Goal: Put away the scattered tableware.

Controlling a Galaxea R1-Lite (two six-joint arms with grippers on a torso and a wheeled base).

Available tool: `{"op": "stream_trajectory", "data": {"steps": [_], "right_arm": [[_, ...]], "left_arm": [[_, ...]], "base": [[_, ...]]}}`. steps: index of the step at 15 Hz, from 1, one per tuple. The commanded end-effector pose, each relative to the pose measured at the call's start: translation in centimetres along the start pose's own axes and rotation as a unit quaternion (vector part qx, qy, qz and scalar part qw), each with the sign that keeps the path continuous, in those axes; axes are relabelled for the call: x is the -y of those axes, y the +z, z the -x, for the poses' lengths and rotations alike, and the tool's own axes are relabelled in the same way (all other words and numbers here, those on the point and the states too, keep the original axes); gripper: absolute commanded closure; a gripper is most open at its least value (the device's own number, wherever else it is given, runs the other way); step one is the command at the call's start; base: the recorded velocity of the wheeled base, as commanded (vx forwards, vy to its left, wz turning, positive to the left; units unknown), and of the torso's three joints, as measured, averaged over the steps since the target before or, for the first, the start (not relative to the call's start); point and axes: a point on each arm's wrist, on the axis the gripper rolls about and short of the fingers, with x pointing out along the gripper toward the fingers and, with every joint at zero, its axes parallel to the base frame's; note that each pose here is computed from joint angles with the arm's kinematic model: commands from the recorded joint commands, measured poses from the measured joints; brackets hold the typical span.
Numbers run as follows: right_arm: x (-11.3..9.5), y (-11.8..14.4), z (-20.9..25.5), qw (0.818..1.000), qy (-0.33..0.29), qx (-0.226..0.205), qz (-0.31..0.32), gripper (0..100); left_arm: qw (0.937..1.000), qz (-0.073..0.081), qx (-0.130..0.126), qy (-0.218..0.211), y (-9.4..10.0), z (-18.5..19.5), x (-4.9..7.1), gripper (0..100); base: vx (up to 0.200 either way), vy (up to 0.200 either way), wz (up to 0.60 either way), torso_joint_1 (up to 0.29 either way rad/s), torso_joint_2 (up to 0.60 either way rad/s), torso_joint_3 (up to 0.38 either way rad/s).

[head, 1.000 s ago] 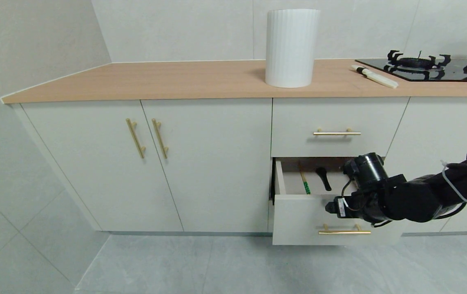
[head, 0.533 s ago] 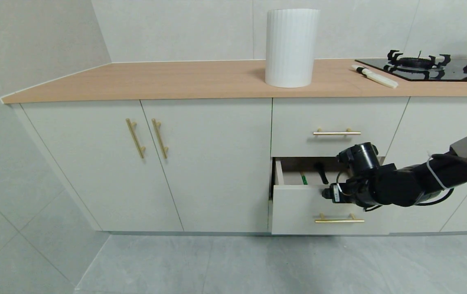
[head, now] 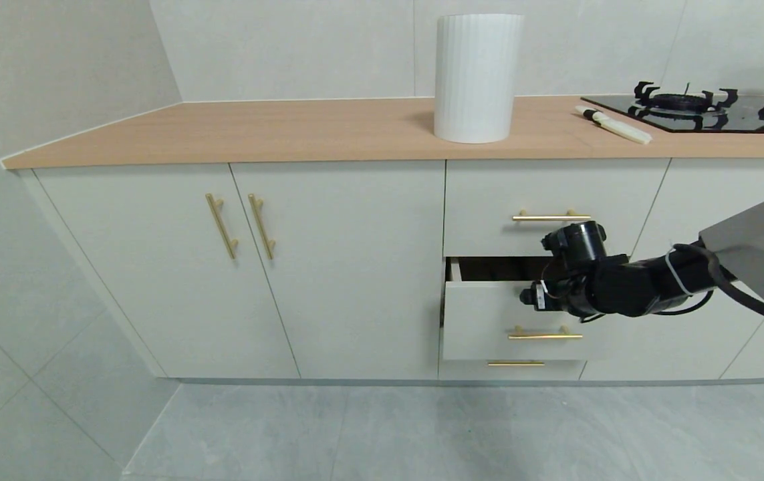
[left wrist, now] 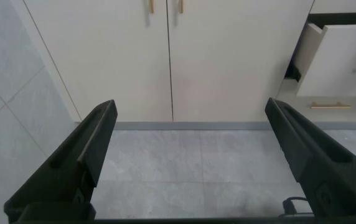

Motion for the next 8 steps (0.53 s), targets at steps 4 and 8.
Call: {"op": "stream_trajectory", "data": {"steps": [4,8], "right_arm": [[0.2,-0.2,-2.2,1.000,-0.005,0.008,-0.008,0],[1.0,0.3,-3.3,0.998,-0.006,0.050,-0.025,0]], "left_arm": [[1.0000,0.000,0.000,0.000,0.0,0.0,0.0,0],[1.0000,0.000,0.000,0.000,0.0,0.0,0.0,0]], "base": [[0.000,0.000,0.00,0.000,0.00,0.000],[0.000,0.000,0.00,0.000,0.00,0.000]]}}
